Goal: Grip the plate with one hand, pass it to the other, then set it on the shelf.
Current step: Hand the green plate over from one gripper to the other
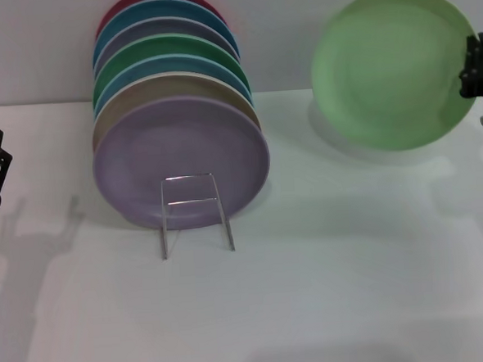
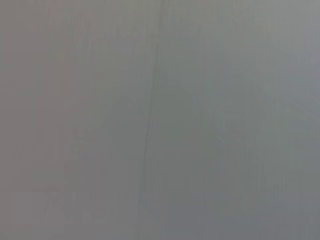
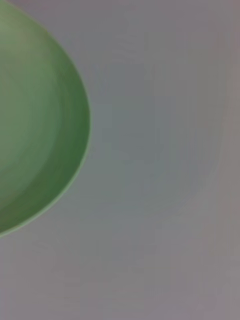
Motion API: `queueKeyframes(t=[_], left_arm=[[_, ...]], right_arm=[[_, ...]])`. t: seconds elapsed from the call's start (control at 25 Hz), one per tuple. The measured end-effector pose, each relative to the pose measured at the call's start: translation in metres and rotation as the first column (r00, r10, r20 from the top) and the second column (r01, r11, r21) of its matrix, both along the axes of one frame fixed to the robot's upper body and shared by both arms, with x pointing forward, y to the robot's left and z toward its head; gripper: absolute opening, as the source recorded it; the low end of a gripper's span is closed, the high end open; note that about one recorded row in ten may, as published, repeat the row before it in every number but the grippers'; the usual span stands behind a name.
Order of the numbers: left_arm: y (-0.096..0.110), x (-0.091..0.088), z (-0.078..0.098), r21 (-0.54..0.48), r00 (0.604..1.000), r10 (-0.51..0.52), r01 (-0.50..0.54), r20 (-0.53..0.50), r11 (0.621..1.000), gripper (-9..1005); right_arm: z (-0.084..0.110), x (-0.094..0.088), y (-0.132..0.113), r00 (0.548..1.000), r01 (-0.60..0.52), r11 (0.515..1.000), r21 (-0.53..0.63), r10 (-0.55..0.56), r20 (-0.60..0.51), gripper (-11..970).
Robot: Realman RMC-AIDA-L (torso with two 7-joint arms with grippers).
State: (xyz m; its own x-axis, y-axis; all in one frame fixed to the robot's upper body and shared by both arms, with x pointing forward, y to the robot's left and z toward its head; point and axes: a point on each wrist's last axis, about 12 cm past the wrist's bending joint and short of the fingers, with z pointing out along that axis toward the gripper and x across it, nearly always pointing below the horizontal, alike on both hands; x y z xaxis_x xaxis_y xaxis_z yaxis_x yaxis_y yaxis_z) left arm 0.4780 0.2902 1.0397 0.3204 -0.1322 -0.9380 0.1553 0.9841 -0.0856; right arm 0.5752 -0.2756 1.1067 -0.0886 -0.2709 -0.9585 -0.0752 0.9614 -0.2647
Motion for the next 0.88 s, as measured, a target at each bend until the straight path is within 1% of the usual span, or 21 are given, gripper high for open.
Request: queueKeyframes(t=[0.16, 0.32, 0.44, 0.52, 0.6, 0.88], left_arm=[[0.001, -0.003, 0.000, -0.004, 1.000, 0.003, -0.003, 0.008, 1.000, 831], [0.001, -0.008, 0.000, -0.009, 1.000, 0.001, -0.001, 0.020, 1.000, 831], [0.000, -0.012, -0.001, -0.016, 1.000, -0.003, 0.003, 0.018, 1.000, 830], [-0.003, -0.015, -0.003, -0.017, 1.000, -0.018, 0.018, 0.015, 1.000, 830], [-0.007, -0.019, -0.003, -0.012, 0.998, -0.055, 0.055, 0.018, 0.998, 830], [-0.014, -0.032, -0.006, 0.014, 0.991, -0.129, 0.128, 0.022, 0.992, 830]], right_arm=[[-0.016, -0.008, -0.002, 0.998, 0.016, 1.000, 0.022, -0.017, 0.063, 21], [-0.026, -0.020, -0.003, 0.988, 0.018, 0.999, 0.038, -0.023, 0.154, 21], [-0.034, -0.031, -0.003, 0.978, 0.010, 1.000, 0.025, -0.015, 0.210, 22], [-0.039, -0.038, -0.005, 0.971, 0.013, 1.000, 0.017, -0.017, 0.236, 22], [-0.043, -0.044, -0.006, 0.965, 0.017, 1.000, 0.017, -0.021, 0.261, 22], [-0.051, -0.062, -0.003, 0.943, -0.019, 1.000, -0.002, 0.019, 0.331, 21]])
